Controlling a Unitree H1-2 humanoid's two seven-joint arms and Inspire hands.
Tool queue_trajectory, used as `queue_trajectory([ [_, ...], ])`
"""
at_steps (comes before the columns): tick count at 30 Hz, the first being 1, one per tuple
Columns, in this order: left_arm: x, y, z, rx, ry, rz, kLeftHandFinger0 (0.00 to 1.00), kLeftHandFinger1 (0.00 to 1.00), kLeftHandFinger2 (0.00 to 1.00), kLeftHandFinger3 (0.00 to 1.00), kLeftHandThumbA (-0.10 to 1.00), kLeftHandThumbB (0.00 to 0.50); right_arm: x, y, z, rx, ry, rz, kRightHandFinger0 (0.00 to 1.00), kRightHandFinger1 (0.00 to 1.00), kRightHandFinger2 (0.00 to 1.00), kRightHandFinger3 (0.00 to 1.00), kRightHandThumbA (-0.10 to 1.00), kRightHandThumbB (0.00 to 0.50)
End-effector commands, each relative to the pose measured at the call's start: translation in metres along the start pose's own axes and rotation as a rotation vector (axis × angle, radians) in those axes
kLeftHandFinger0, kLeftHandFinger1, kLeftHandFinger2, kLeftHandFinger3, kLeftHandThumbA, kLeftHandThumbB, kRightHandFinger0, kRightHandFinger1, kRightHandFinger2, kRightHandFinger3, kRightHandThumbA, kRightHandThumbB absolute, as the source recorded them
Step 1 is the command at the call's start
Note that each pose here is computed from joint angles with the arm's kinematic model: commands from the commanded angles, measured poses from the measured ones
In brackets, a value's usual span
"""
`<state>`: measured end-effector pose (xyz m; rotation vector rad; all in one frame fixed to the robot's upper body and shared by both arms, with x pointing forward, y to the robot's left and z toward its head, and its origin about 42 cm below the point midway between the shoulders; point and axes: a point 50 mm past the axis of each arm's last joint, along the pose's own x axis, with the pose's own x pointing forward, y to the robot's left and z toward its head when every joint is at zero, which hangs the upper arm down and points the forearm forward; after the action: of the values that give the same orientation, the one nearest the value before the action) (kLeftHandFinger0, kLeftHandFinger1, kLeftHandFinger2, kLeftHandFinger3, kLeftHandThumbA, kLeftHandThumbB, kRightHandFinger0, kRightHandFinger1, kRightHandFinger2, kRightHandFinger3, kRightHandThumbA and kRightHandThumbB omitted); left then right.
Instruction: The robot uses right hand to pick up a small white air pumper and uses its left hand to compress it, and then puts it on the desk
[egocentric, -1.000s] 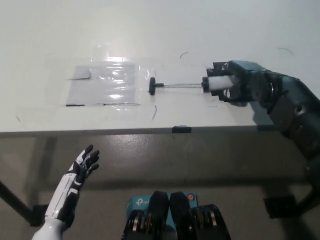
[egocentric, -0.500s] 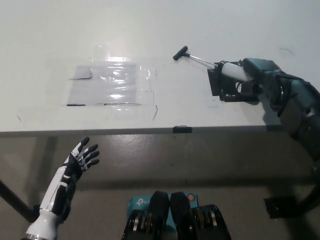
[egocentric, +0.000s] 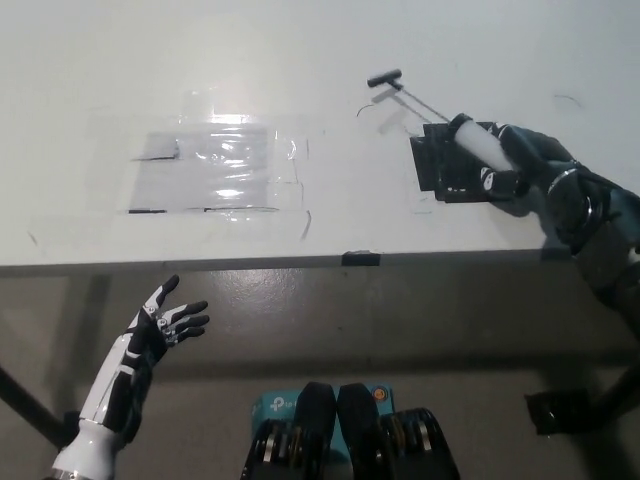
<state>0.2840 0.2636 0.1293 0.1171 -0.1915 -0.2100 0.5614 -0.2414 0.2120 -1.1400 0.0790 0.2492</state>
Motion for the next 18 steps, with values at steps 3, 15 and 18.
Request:
queue_trajectory([
  [3, -0.002, 0.002, 0.01, -0.005, -0.031, -0.011, 0.8, 0.78, 0.8, 1.0, 1.0, 0.222, 0.0, -0.037, 0.016, 0.062, -0.151, -0.136, 0.08, 0.61, 0.89, 0.92, -0.1, 0.114],
  [15, 0.005, 0.003, 0.017, 0.015, -0.107, 0.055, 1.0, 1.0, 1.0, 1.0, 1.0, 0.19, -0.046, -0.045, 0.061, 0.082, -0.418, -0.134, 0.04, 0.54, 0.86, 0.97, -0.1, 0.095],
  [18, 0.008, 0.004, 0.021, 0.005, -0.128, 0.092, 1.0, 1.0, 1.0, 1.0, 1.0, 0.218, -0.064, -0.038, 0.073, 0.037, -0.471, -0.104, 0.03, 0.54, 0.86, 0.99, -0.1, 0.09],
])
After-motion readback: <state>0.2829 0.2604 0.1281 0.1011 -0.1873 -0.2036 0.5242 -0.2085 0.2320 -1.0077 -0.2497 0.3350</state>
